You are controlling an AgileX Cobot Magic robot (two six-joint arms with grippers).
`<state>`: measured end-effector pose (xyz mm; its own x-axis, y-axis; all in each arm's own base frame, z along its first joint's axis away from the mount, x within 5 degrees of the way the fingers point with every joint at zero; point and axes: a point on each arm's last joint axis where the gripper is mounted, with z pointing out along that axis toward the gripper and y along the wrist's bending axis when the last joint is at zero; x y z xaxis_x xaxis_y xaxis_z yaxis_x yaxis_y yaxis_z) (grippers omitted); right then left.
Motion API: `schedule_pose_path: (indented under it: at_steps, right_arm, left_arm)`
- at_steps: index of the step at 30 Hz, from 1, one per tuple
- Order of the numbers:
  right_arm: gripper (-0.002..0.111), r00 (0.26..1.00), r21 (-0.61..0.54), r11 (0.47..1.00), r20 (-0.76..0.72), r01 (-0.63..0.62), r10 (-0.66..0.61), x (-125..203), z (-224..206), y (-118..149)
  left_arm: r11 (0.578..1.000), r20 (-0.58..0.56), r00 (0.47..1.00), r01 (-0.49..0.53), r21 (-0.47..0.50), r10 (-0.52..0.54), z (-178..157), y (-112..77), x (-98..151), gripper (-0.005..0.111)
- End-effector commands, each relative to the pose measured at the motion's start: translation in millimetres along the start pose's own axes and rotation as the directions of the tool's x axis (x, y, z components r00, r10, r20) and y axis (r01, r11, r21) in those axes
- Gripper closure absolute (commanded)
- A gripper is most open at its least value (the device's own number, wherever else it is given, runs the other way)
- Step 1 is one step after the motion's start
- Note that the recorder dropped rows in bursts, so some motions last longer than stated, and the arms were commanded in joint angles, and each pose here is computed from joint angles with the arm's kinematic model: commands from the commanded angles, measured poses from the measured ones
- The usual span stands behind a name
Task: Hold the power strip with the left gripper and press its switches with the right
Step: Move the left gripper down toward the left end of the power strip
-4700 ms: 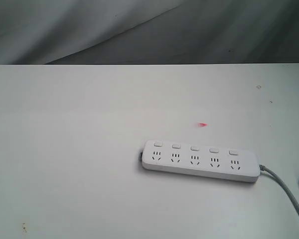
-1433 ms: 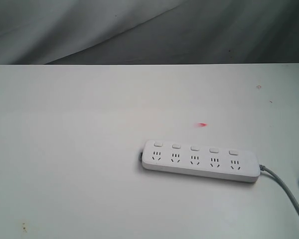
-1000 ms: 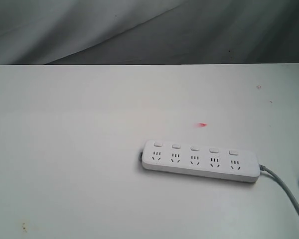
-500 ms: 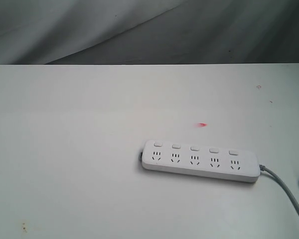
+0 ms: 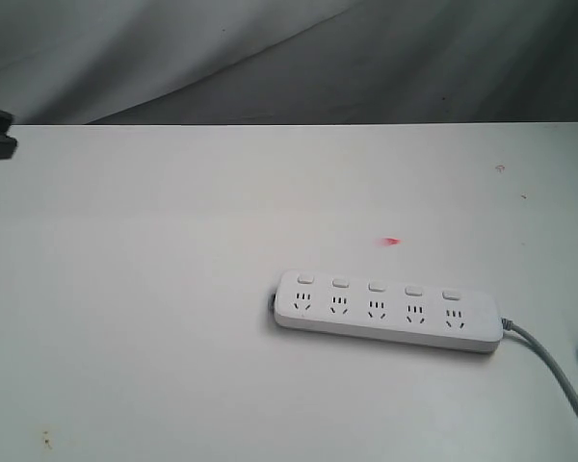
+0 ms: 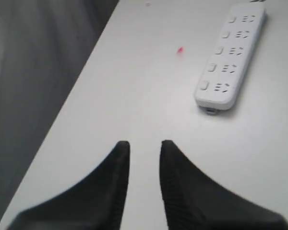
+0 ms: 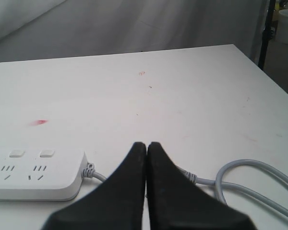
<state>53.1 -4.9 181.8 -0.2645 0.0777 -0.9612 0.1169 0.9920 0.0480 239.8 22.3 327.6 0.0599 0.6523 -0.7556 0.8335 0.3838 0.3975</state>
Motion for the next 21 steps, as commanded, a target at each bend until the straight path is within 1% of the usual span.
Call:
schedule_pose_path:
  at_steps: [1,3,5,9,13,15,19,21]
  right_arm:
    - [0.108,1.0,0.012,1.0,0.014,0.016,-0.017,0,0,-1]
    - [0.108,1.0,0.012,1.0,0.014,0.016,-0.017,0,0,-1]
    - [0.108,1.0,0.012,1.0,0.014,0.016,-0.017,0,0,-1]
    - [0.108,1.0,0.012,1.0,0.014,0.016,-0.017,0,0,-1]
    - [0.108,1.0,0.012,1.0,0.014,0.016,-0.017,0,0,-1]
    - [0.108,1.0,0.012,1.0,0.014,0.016,-0.017,0,0,-1]
    - [0.108,1.0,0.012,1.0,0.014,0.016,-0.017,0,0,-1]
    - [0.108,1.0,0.012,1.0,0.014,0.016,-0.017,0,0,-1]
  left_arm:
    - [0.993,0.033,0.999,0.001,0.116,-0.005,28,-2.2,2,0.056]
    - [0.987,0.035,0.999,-0.002,0.162,-0.004,39,-4.1,4,0.046]
    - [0.978,0.023,1.0,-0.011,0.21,0.006,48,-7.0,6,0.041]
    - [0.96,-0.04,0.998,-0.031,0.278,0.044,54,-11.0,16,0.04]
    - [0.953,-0.073,0.995,-0.048,0.3,0.074,55,-9.3,20,0.04]
    - [0.953,-0.072,0.995,-0.05,0.297,0.075,58,-0.9,21,0.04]
    - [0.951,-0.07,0.993,-0.066,0.301,0.091,71,25.0,26,0.04]
    - [0.939,-0.051,0.992,-0.093,0.331,0.116,89,35.8,24,0.04]
